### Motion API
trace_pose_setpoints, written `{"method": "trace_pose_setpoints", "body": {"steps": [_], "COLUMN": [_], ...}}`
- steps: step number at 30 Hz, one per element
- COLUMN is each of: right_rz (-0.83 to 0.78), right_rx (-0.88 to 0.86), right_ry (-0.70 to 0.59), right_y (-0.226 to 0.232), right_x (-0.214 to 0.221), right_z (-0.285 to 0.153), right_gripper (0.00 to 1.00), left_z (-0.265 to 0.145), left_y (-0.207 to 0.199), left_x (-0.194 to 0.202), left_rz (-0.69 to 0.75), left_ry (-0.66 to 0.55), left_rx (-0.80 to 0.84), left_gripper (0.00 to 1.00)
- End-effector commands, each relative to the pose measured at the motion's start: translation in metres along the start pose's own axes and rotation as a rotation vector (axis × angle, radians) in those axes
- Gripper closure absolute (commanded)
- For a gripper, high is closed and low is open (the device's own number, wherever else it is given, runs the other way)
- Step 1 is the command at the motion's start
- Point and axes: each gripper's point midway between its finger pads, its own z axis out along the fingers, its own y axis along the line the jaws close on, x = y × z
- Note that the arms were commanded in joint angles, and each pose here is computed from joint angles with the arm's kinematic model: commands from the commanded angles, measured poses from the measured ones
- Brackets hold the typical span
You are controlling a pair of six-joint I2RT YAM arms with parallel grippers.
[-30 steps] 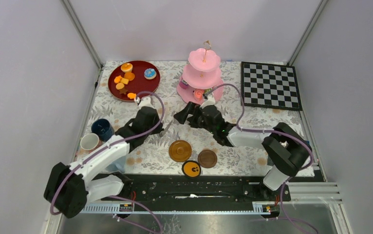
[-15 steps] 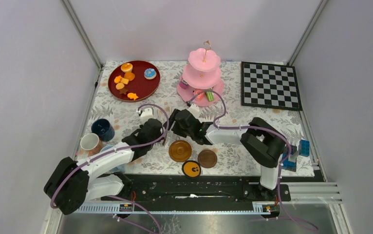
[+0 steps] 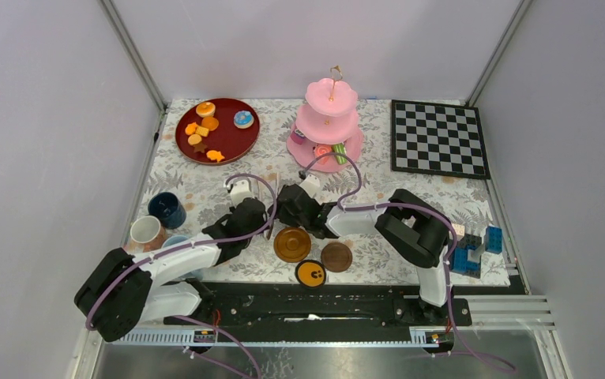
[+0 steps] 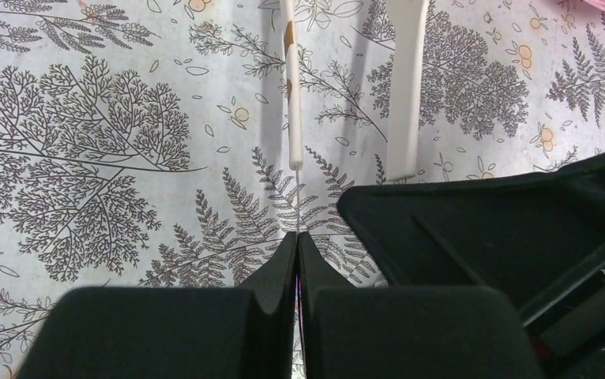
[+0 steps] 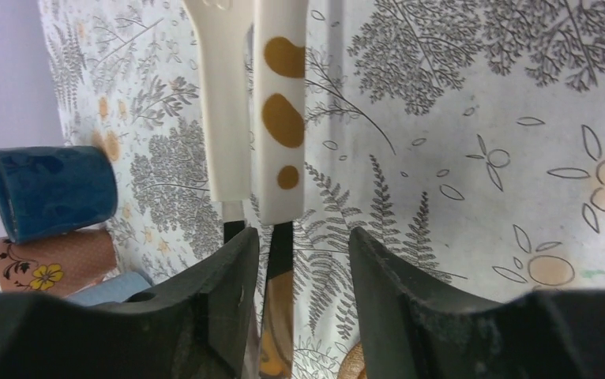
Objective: Serve the afternoon tea
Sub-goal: Adjust the clamp at the center of the board.
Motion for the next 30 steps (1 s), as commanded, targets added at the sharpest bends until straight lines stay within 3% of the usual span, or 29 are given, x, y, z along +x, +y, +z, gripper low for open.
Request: {"method": "trace_pose_setpoints", "body": {"steps": [1,5,10,15,18,19,22,25,30], "right_rz": [0.008,-0.002,-0.068,-0.176,-0.222,-0.238,-0.246,-0.223,-0.167], "right_rx": [-0.071,-0.007,0.078,0.070,0.028,0.002,-0.070,-0.177,-0.423], "right_ry": [-0.067,-0.078,-0.107,-0.141,-0.159,-0.160,-0.165,-0.145,-0.085], "right_y": [0.016,0.011,-0.002,0.004,0.008,0.012,0.018,0.022,0.036], "right_x": [-0.017,-0.020,-0.026,-0.038,-0.043,-0.043,-0.045,-0.046,-0.051], "right_z": [0.003,0.009,0.015,0.007,-0.002,-0.004,-0.011,-0.016,-0.034], "right_gripper": [0.55,0.65,0.98,1.00,1.00,1.00,1.00,1.00,1.00], "left_z": [-0.001,-0.001,0.000,0.001,0.002,-0.001,-0.017,-0.033,-0.055], "left_y": [-0.009,-0.010,-0.017,-0.021,-0.021,-0.023,-0.032,-0.032,-0.036], "left_x": [-0.009,-0.009,-0.009,-0.011,-0.017,-0.022,-0.036,-0.049,-0.058], "left_rz": [-0.041,-0.040,-0.039,-0.079,-0.140,-0.165,-0.214,-0.247,-0.322], "left_ry": [-0.044,-0.045,-0.030,0.015,0.069,0.075,0.062,0.025,0.011], "left_rx": [0.044,0.047,0.067,0.080,0.111,0.152,0.269,0.328,0.513], "left_gripper": [1.00,1.00,1.00,0.99,0.72,0.59,0.35,0.23,0.13]}}
